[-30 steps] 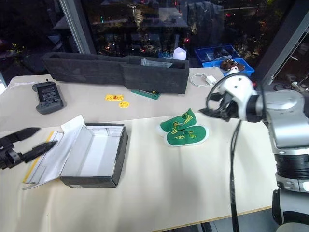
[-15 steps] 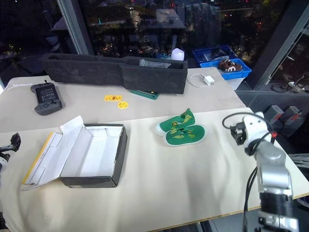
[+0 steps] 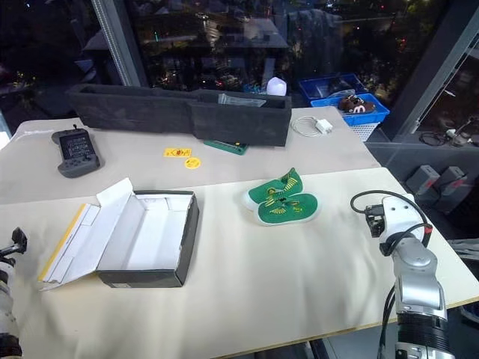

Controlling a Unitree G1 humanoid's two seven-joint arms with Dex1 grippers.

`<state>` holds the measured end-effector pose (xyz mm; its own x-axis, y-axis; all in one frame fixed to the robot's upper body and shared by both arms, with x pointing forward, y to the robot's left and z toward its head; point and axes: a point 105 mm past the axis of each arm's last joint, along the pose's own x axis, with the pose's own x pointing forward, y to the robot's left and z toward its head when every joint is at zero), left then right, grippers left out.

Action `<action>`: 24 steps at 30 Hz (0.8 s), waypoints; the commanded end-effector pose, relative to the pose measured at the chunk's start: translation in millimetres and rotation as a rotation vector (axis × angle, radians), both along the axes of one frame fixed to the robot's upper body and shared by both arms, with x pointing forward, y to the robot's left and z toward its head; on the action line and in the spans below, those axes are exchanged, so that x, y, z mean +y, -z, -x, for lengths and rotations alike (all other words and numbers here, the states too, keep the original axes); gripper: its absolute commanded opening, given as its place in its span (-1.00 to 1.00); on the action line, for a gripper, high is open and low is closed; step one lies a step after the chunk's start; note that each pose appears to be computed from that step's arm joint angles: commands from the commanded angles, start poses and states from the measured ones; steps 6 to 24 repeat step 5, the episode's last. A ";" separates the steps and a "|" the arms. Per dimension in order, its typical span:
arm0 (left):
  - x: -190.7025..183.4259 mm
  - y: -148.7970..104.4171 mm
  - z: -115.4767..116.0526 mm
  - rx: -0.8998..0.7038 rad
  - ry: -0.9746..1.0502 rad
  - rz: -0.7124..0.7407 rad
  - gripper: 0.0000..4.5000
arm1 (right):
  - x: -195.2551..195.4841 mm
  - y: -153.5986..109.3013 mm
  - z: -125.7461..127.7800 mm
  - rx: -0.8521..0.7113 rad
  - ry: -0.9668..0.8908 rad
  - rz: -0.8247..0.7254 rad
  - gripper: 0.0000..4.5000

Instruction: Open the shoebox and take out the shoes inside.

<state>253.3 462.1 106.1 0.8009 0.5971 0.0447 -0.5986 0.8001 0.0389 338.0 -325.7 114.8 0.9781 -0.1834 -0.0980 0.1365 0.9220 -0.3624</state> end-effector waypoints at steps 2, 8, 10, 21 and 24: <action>-1.1 -10.6 -2.6 -0.056 -0.001 -0.015 1.00 | -2.3 -16.2 -3.9 -0.068 0.004 0.008 0.30; -0.9 -8.8 -1.3 -0.060 -0.007 -0.010 1.00 | -1.3 -15.2 -5.0 -0.070 0.000 0.005 0.30; -0.9 -8.8 -1.3 -0.060 -0.007 -0.010 1.00 | -1.3 -15.2 -5.0 -0.070 0.000 0.005 0.30; -0.9 -8.8 -1.3 -0.060 -0.007 -0.010 1.00 | -1.3 -15.2 -5.0 -0.070 0.000 0.005 0.30; -0.9 -8.8 -1.3 -0.060 -0.007 -0.010 1.00 | -1.3 -15.2 -5.0 -0.070 0.000 0.005 0.30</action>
